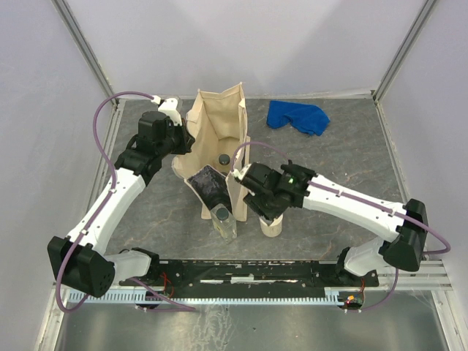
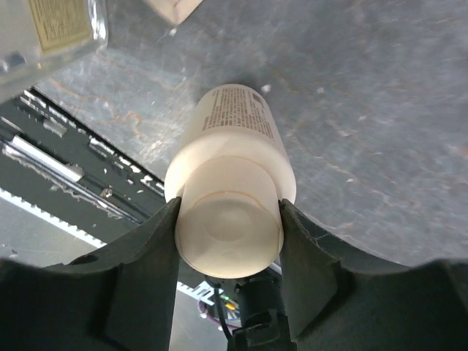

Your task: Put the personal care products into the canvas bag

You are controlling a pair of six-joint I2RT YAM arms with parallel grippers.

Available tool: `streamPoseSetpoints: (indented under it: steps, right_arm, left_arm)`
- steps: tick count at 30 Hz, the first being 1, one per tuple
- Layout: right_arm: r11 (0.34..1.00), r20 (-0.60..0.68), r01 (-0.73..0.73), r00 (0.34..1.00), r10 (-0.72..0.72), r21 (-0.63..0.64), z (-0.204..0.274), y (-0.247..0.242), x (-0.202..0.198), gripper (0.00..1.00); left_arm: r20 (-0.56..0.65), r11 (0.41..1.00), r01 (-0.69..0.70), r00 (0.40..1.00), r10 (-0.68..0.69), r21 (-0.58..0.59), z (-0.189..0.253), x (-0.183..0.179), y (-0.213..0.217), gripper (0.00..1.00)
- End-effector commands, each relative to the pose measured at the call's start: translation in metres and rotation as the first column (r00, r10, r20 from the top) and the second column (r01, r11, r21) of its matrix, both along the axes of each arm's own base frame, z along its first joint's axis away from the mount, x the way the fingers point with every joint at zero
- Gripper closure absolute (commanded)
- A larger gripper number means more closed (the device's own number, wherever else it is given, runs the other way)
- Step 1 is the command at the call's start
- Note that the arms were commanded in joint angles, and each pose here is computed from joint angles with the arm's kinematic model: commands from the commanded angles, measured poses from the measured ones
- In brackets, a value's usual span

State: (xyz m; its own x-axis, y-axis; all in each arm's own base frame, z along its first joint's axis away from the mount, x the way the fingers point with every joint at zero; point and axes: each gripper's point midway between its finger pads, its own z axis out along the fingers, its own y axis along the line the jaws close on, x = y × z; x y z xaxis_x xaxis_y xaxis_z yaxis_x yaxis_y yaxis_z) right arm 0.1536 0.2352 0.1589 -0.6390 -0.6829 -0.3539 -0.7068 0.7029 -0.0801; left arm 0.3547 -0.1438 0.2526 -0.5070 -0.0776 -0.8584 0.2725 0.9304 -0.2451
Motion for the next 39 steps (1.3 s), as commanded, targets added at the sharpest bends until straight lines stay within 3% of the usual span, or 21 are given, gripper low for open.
streamPoseSetpoints:
  steps: [1,10,17,26,32,39]
  right_arm:
    - [0.993,0.233,0.086,0.967,-0.103,0.083,0.088,-0.013,0.045,1.00]
    - [0.969,0.500,0.130,0.837,-0.222,0.211,0.207,-0.033,0.130,1.00]
    - [0.957,0.718,-0.027,0.667,-0.198,0.289,0.302,0.005,0.198,1.00]
    - [0.869,0.848,-0.248,0.442,-0.292,0.428,0.383,0.053,0.230,1.00]
    - [0.814,0.853,-0.372,0.453,-0.259,0.445,0.390,0.079,0.225,1.00]
    - [0.832,0.793,-0.345,0.585,-0.171,0.434,0.325,0.101,0.233,1.00]
  left_arm:
    - [0.003,1.000,0.019,1.000,-0.019,0.011,0.002,-0.008,0.000,0.97]
    - [0.002,0.999,0.035,0.999,-0.035,0.002,0.002,-0.008,-0.003,0.97]
    - [0.020,0.999,0.051,0.998,-0.051,-0.001,0.011,-0.004,-0.007,0.97]
    - [0.033,0.999,0.052,0.998,-0.051,-0.006,0.017,-0.004,-0.007,0.97]
    - [0.027,0.999,0.048,0.998,-0.048,0.000,0.013,-0.007,-0.005,0.97]
    - [0.033,0.999,0.051,0.998,-0.051,-0.007,0.017,-0.008,-0.006,0.97]
